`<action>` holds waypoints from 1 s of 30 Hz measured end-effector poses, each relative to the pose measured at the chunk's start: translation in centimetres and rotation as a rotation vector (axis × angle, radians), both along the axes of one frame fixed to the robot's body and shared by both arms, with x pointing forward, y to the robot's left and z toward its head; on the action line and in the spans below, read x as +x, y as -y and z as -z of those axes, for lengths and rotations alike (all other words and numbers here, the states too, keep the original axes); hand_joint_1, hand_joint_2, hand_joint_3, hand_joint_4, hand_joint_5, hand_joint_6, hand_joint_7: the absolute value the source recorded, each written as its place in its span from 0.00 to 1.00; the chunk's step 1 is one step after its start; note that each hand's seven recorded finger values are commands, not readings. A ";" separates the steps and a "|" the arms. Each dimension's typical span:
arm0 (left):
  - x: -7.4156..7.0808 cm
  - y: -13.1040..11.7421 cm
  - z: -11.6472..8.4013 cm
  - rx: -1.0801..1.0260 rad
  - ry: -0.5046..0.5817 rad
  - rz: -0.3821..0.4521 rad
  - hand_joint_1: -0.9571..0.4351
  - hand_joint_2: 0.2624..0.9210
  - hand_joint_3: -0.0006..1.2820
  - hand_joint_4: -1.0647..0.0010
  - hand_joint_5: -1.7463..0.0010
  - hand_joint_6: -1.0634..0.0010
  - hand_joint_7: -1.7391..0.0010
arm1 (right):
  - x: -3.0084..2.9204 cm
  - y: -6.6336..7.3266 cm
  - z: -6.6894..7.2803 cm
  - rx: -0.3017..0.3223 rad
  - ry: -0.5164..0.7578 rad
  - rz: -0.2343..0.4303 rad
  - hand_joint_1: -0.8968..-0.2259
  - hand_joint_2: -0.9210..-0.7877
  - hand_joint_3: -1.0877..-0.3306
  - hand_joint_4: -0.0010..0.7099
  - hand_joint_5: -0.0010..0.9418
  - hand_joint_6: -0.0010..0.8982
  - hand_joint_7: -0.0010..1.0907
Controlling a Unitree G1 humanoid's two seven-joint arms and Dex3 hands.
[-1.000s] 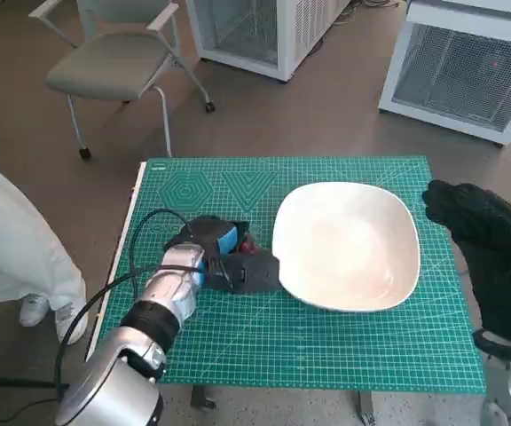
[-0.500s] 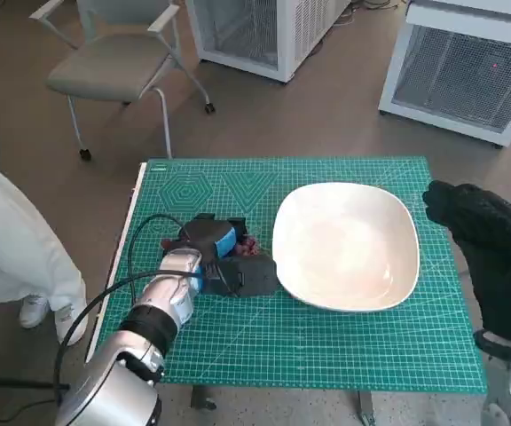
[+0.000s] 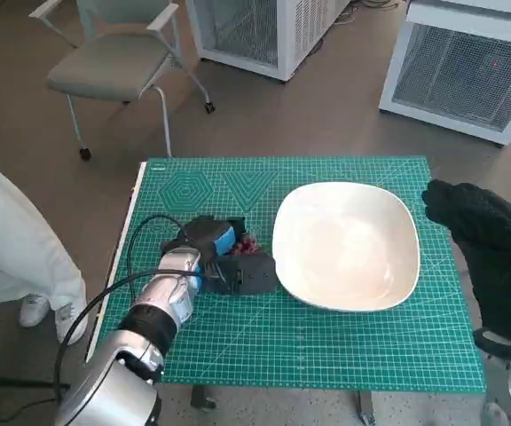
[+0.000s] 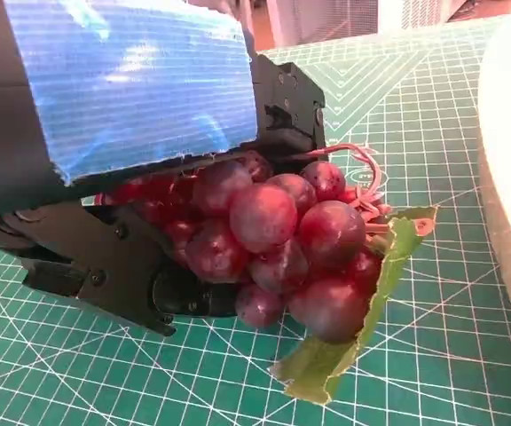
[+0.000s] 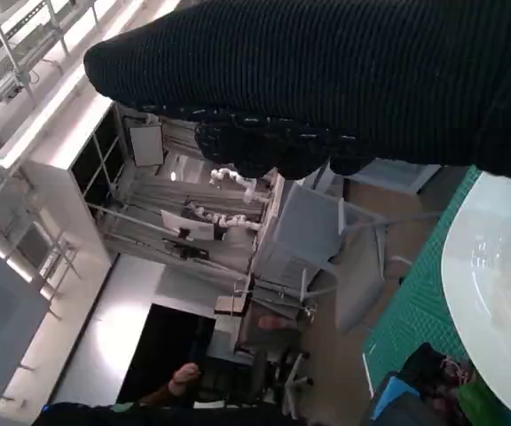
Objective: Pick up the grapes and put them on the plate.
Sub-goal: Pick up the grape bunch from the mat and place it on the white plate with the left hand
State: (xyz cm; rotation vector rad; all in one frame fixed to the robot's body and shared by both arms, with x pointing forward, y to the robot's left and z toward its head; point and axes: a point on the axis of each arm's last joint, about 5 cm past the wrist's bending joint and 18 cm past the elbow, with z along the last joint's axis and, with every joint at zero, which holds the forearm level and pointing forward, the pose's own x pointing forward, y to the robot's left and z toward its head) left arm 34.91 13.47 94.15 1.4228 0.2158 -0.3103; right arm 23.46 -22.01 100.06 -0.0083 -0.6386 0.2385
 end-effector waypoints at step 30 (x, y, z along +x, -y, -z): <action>0.2 -0.7 -0.4 -0.012 0.007 -0.015 0.78 0.66 0.53 0.66 0.02 0.39 0.53 | -0.07 0.0 -0.1 0.000 0.006 0.000 0.54 0.00 0.67 0.65 0.05 0.15 0.77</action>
